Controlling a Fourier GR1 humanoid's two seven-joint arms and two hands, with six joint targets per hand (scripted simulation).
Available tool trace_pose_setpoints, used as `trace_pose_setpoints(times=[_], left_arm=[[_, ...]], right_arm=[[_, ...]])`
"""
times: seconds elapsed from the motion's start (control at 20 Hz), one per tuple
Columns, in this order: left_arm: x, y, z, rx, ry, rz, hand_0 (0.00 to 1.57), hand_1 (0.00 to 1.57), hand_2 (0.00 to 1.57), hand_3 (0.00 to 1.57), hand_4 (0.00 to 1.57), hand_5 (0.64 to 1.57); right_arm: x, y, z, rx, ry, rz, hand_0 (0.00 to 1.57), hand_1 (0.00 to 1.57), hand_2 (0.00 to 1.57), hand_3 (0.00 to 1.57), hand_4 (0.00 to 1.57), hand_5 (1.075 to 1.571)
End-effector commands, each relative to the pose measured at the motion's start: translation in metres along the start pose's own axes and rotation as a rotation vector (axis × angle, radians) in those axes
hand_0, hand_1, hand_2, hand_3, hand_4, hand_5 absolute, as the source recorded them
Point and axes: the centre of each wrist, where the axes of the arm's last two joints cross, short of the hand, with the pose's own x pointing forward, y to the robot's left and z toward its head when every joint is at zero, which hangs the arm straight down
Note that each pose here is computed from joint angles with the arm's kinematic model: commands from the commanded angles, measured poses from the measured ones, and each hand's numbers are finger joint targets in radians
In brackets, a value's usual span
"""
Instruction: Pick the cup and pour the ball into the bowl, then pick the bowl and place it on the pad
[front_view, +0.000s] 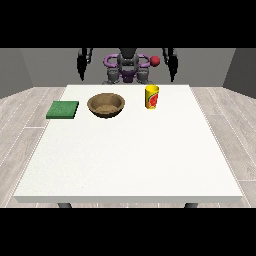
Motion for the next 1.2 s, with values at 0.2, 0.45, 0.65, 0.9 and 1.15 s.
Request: trace_pose_setpoints(times=[0.2,0.45,0.65,0.9,1.15], left_arm=[[0.033,0.009,-0.003,-0.004,-0.044,-0.028,0.0,0.0,0.0,0.0,0.0,1.557],[0.064,0.032,0.0,0.058,-0.074,0.137,0.0,0.0,0.0,0.0,0.0,1.558],[0.053,0.042,0.012,0.081,-0.153,0.125,0.0,0.0,0.0,0.0,0.0,1.547],[0.048,0.052,0.003,0.077,-0.261,0.12,0.0,0.0,0.0,0.0,0.0,1.541],[0.026,0.06,-0.014,0.067,-0.369,0.113,0.0,0.0,0.0,0.0,0.0,1.529]], right_arm=[[0.027,-0.013,-0.001,-0.006,-0.007,0.037,0.0,0.0,0.0,0.0,0.0,1.569],[0.028,-0.075,0.02,0.008,0.03,-0.05,0.0,0.0,0.0,0.0,0.0,1.569],[0.038,-0.091,0.021,-0.025,-0.083,-0.083,0.0,0.0,0.0,0.0,0.0,1.57],[0.016,-0.088,0.021,-0.012,-0.143,-0.08,0.0,0.0,0.0,0.0,0.0,1.57],[0.031,-0.083,-0.006,0.019,-0.232,-0.089,0.0,0.0,0.0,0.0,0.0,1.57]])
